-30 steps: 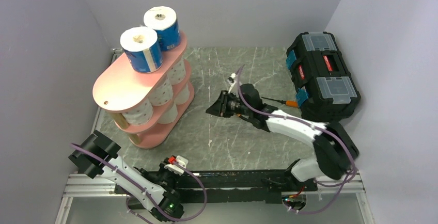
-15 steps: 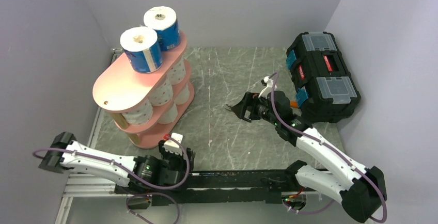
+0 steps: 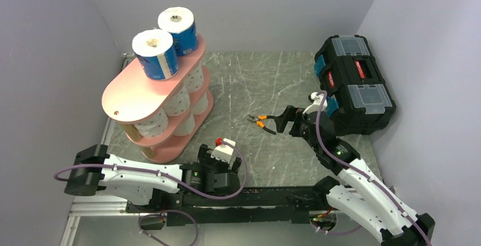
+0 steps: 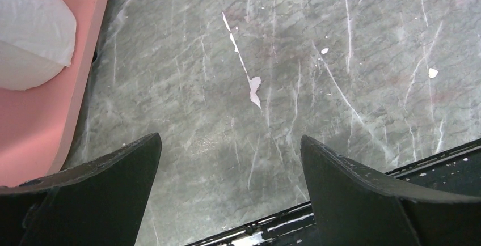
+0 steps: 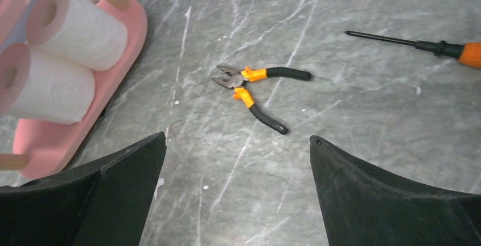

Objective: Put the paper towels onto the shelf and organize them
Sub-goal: Reset both arms

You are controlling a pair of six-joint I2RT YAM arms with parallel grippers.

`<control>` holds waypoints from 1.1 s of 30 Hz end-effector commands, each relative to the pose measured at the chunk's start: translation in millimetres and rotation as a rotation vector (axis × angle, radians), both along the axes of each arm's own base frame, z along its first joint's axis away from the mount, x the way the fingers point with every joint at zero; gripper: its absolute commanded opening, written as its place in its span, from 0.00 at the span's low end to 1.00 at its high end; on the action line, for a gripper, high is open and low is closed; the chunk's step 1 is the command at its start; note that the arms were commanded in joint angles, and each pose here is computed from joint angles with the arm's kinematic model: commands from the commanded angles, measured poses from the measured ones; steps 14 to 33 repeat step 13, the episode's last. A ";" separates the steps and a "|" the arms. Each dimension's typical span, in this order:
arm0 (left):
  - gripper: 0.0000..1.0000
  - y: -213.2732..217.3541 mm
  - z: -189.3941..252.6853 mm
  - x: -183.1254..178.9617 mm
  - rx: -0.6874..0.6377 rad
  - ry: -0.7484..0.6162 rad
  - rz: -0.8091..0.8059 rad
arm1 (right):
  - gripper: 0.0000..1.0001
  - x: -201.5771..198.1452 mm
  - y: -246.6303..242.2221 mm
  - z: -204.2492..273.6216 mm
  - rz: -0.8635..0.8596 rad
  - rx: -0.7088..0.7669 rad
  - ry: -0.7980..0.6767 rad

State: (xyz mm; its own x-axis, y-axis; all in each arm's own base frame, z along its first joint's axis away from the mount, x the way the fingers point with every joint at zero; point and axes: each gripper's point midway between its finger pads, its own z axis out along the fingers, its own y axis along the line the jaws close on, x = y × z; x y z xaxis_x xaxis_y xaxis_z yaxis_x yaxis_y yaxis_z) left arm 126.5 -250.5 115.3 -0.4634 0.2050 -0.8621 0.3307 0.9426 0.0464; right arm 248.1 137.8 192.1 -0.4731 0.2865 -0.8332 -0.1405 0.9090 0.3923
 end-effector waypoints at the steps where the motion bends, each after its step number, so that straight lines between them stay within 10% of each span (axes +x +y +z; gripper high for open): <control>1: 0.99 2.4 6.6 1.9 -0.036 -0.011 -0.010 | 1.00 -0.3 -28.6 -0.5 -0.125 -0.043 -0.030; 33: 0.99 9.3 1.2 2.1 -0.113 0.005 -0.002 | 1.00 -1.0 -41.2 5.5 -0.195 -0.031 -0.052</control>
